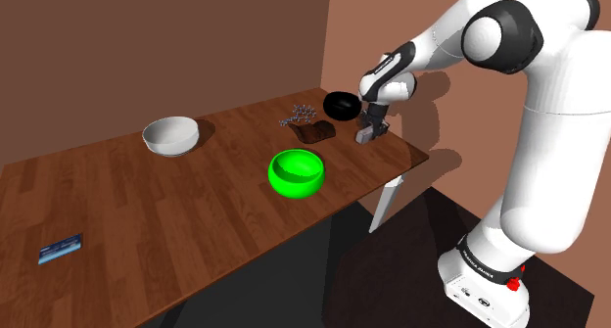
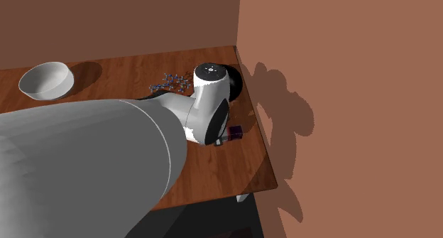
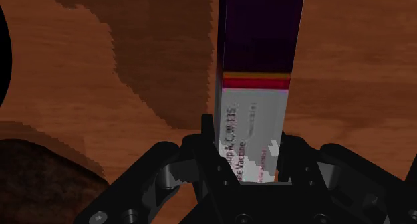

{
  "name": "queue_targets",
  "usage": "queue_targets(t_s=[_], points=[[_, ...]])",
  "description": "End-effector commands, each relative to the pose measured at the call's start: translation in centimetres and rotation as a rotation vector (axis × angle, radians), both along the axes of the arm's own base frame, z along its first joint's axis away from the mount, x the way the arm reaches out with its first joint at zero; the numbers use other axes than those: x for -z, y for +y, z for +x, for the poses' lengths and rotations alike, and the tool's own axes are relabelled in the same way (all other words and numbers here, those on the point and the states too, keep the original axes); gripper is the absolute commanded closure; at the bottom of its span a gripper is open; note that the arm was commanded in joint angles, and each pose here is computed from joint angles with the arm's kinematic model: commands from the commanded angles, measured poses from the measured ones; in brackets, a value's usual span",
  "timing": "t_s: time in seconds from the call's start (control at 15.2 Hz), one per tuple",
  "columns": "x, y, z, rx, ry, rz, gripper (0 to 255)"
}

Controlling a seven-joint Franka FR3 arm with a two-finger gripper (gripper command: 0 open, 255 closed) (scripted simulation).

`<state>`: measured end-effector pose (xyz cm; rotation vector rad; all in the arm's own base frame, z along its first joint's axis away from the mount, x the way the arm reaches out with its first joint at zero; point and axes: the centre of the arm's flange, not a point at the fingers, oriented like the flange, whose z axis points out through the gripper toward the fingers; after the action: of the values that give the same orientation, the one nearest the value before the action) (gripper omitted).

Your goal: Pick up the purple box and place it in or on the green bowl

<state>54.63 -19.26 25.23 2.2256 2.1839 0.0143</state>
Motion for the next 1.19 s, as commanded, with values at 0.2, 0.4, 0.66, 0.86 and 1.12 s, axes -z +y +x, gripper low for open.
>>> queue_targets(t_s=[0.2,0.4,0.66,0.86,1.12], points=[[-2.6,0.0,-0.1,0.0,0.0,0.0,255],[-4.2,0.0,-0.1,0.0,0.0,0.0,255],[-6.3,0.0,-0.1,0.0,0.0,0.0,255],[-7.9,0.0,-0.1,0.0,0.0,0.0,255],[-10.0,0.0,-0.1,0.0,0.0,0.0,255]])
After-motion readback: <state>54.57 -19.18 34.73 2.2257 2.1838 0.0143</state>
